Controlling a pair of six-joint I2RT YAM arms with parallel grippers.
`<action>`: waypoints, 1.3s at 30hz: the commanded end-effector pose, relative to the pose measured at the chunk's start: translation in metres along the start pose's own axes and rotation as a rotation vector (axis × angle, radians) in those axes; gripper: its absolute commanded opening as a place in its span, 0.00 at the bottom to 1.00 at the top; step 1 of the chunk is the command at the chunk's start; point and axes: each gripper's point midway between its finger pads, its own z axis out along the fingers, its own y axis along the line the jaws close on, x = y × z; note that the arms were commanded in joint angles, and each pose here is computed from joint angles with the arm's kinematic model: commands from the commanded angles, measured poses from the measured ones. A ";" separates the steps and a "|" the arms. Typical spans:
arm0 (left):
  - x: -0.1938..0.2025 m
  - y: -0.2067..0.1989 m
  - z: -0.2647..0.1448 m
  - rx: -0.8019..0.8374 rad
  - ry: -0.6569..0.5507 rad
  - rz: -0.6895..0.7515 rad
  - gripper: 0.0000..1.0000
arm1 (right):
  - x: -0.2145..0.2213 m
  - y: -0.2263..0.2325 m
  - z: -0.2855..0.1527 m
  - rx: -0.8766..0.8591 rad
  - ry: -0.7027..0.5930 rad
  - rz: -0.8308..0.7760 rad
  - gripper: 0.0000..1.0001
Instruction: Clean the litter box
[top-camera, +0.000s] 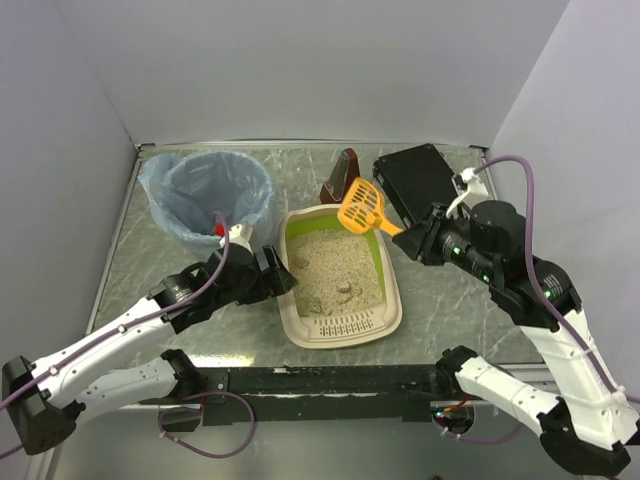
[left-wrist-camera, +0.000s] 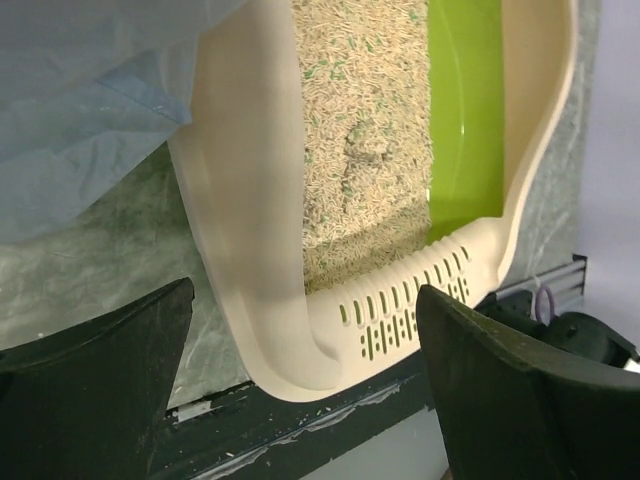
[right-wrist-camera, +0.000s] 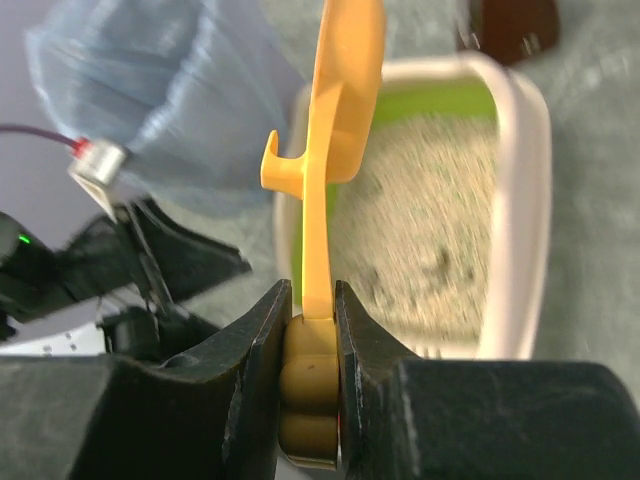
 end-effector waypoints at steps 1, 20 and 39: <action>-0.004 -0.002 -0.005 -0.070 -0.041 -0.041 0.97 | 0.030 -0.028 0.006 0.123 0.124 0.063 0.00; -0.004 0.002 -0.038 0.006 -0.101 -0.099 0.97 | 0.092 -0.068 0.075 0.180 0.362 0.054 0.00; 0.021 0.022 0.026 0.121 -0.208 -0.324 0.97 | 0.135 -0.072 0.095 0.071 0.555 0.190 0.00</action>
